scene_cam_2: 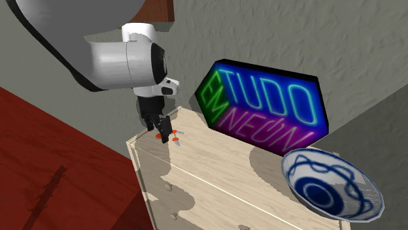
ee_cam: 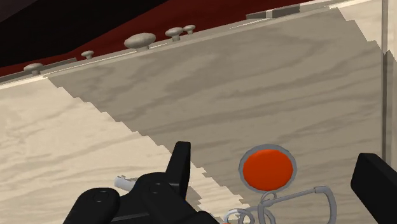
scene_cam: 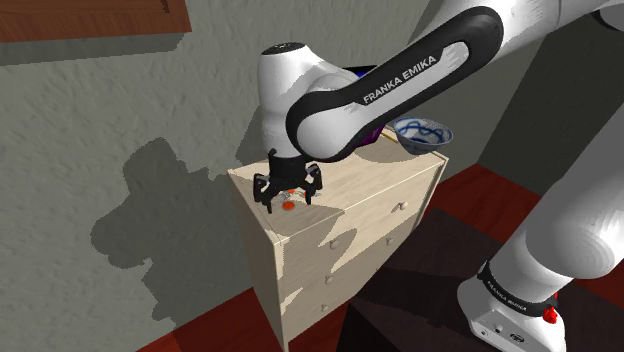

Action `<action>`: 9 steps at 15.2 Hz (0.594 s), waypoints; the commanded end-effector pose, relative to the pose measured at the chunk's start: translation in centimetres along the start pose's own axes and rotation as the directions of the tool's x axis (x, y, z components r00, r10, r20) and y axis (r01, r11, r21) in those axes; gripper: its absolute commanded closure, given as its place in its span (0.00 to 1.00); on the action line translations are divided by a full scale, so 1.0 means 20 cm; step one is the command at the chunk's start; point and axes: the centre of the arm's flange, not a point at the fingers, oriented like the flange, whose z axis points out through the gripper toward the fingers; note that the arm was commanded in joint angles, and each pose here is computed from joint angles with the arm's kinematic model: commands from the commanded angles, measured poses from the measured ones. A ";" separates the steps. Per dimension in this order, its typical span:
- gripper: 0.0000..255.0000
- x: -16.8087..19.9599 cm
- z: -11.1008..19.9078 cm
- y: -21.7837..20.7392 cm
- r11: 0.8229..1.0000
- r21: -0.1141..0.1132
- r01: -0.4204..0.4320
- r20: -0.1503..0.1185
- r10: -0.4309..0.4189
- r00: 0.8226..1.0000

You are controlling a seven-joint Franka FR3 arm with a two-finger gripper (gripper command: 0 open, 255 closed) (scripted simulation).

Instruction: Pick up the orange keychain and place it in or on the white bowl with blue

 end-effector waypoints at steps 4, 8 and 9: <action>1.00 0.00 0.00 0.00 1.000 0.000 0.000 0.000 0.000 1.000; 1.00 -0.01 0.00 0.00 1.000 0.000 0.000 0.000 0.000 1.000; 1.00 -0.01 0.00 0.00 1.000 0.000 0.000 0.000 0.000 1.000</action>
